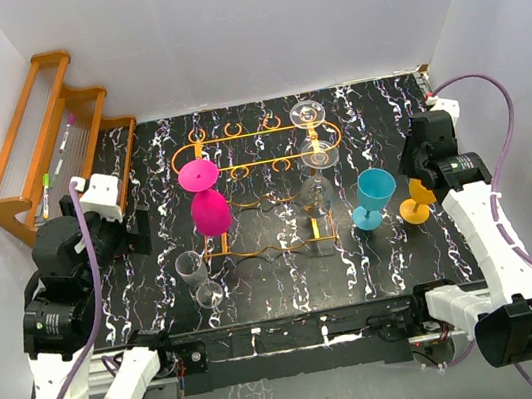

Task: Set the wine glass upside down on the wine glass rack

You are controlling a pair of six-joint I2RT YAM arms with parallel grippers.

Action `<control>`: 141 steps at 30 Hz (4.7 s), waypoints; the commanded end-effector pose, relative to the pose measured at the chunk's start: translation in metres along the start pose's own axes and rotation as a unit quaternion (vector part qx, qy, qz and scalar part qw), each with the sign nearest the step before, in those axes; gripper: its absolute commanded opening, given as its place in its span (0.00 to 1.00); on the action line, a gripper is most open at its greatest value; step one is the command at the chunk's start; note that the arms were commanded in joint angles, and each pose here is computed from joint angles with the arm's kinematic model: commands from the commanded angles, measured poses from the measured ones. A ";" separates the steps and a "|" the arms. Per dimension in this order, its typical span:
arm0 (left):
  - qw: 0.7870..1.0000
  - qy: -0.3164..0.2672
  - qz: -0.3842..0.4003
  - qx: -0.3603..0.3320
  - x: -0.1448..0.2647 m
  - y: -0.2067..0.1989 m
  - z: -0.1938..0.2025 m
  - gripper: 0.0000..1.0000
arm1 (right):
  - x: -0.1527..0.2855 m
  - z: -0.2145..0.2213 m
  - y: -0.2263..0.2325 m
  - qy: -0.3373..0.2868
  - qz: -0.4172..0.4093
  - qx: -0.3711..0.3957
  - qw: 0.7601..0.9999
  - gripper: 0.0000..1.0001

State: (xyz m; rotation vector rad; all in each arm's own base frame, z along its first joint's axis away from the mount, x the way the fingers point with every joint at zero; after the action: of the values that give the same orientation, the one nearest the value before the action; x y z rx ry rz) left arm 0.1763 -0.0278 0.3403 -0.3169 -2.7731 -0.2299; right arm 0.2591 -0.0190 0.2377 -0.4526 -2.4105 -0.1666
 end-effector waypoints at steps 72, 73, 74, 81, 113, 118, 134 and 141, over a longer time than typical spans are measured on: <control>0.869 -0.054 0.405 0.279 -0.044 -0.072 -0.212 0.97 | 0.295 -0.267 0.094 -0.645 -0.412 0.066 0.640 0.08; 0.847 -0.062 0.442 0.289 -0.043 -0.077 -0.221 0.97 | 0.297 -0.262 0.096 -0.672 -0.401 0.093 0.615 0.08; 0.826 -0.059 0.468 0.309 -0.043 -0.080 -0.226 0.97 | 0.300 -0.260 0.095 -0.700 -0.388 0.109 0.590 0.08; 0.731 -0.058 0.540 0.414 -0.062 -0.092 -0.257 0.97 | 0.308 -0.252 0.096 -0.803 -0.301 0.152 0.492 0.08; 0.707 -0.058 0.541 0.452 -0.064 -0.093 -0.276 0.97 | 0.260 -0.137 0.276 -0.692 0.084 0.697 0.167 0.08; 0.702 -0.076 0.541 0.457 -0.061 -0.090 -0.286 0.95 | 0.256 -0.123 0.280 -0.680 0.070 0.714 0.151 0.08; 0.724 -0.072 0.517 0.451 -0.071 -0.091 -0.283 0.93 | 0.274 -0.112 0.298 -0.689 0.062 0.706 0.149 0.08; 0.729 -0.057 0.506 0.457 -0.077 -0.093 -0.275 0.92 | 0.278 -0.107 0.303 -0.690 0.058 0.706 0.146 0.08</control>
State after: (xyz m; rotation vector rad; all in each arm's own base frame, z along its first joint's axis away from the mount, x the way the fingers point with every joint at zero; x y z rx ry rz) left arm 0.3232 -0.1854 0.5521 -1.4286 -1.9852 1.3836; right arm 0.2463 0.3189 0.4600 0.8510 -2.0209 3.3858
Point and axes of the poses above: each gripper's point midway between its finger pads, its own x axis back along the fingers, its own y axis along the line the jaws close on, z = x × y, the point moved 4 cm from there along x, back along the fingers, and after that the axes turned 3 degrees about x, right-handed, at the moved point
